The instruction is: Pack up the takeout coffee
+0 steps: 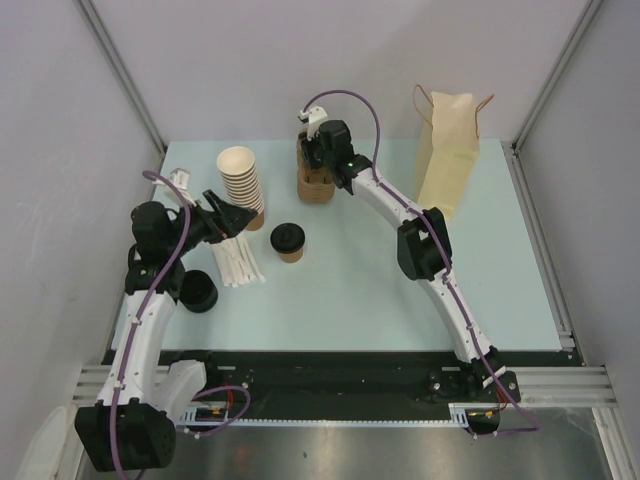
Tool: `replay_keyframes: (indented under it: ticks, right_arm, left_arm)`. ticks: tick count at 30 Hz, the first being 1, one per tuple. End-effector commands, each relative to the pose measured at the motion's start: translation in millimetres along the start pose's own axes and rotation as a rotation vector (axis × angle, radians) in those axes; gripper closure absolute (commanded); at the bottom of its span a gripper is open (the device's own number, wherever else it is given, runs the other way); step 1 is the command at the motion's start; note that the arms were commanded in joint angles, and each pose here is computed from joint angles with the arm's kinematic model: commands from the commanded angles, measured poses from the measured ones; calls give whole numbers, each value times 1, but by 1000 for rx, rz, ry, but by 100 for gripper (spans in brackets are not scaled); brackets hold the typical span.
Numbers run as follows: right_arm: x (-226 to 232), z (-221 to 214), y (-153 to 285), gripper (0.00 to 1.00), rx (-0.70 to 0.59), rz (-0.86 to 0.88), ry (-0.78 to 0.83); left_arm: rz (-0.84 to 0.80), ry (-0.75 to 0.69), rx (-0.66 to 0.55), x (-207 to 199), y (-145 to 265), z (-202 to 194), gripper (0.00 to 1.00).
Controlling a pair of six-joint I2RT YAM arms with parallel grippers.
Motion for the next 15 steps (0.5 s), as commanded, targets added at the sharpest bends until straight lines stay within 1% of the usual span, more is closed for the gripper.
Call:
replay_keyframes:
  ticks: [1, 5, 9, 12, 15]
  right_arm:
    - [0, 14, -5, 68, -69, 13, 30]
    - [-2, 12, -7, 71, -67, 6, 42]
    - [-3, 9, -8, 78, -63, 5, 49]
    - [-4, 9, -9, 86, -66, 2, 50]
    - [-4, 14, -9, 98, -80, 4, 57]
  left_arm:
    - [-19, -8, -24, 0, 2, 5, 13]
    - [-16, 1, -20, 2, 2, 5, 13]
    - [-12, 9, -18, 4, 2, 5, 13]
    - [-12, 16, -15, 5, 2, 5, 13]
    - [-12, 20, -11, 6, 2, 4, 13]
Point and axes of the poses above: each gripper's point midway between its finger pads, its own y axis back along the fingers, its own x axis along the line the jaws close on, z = x × y, the point moved 7 cm from there along y, back along the fingers, and after that the axes turned 10 degrees about -y, right-handed, at the moved point
